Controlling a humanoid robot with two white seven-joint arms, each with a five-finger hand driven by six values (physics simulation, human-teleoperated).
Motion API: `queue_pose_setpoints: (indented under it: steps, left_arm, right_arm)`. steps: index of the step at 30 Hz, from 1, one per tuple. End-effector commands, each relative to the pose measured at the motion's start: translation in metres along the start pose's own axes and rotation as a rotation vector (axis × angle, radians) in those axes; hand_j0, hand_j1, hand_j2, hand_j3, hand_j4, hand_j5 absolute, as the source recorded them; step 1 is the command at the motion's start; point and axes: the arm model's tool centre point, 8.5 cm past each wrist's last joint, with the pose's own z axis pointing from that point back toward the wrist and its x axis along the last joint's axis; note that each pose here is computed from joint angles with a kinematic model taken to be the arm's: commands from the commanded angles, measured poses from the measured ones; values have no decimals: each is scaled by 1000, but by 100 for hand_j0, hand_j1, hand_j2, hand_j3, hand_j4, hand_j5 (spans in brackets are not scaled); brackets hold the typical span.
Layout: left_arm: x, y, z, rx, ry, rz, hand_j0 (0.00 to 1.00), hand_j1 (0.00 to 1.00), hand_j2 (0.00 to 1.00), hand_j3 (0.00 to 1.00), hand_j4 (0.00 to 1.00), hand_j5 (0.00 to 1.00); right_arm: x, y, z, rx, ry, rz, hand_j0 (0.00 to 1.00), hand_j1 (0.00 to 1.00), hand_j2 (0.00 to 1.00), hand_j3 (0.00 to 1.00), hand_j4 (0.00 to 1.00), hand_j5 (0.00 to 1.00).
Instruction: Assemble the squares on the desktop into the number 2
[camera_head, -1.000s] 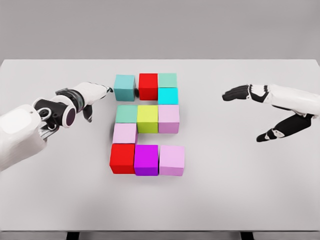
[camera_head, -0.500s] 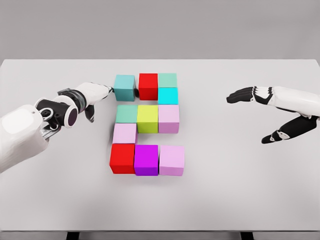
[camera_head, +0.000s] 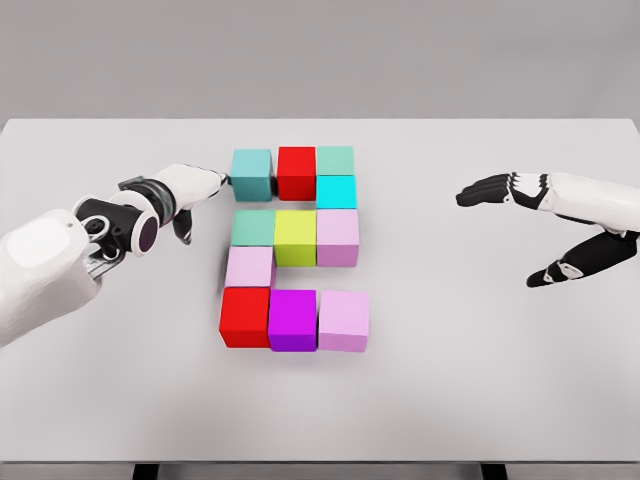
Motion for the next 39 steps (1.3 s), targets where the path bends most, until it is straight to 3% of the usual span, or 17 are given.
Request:
queue_pose_setpoints:
  steps: [1,20,32,39]
  left_arm:
    - [0,0,0,3,0,-5,100,100,100,100,100,100]
    - [3,1,0,6,-6,-6,100,100,100,100,100,100]
    - [-11,2,-6,2,43,-4,100,100,100,100,100,100]
    - [-7,5,-8,7,37,-3,100,100,100,100,100,100]
  right_arm:
    - [0,-1,1,-5,-1,-7,100,100,100,100,100,100]
    - [0,-1,1,-3,2,-7,100,100,100,100,100,100]
    - [0,0,1,-1,3,-9,100,100,100,100,100,100]
    - [0,0,2,1,4,-10,100,100,100,100,100,100]
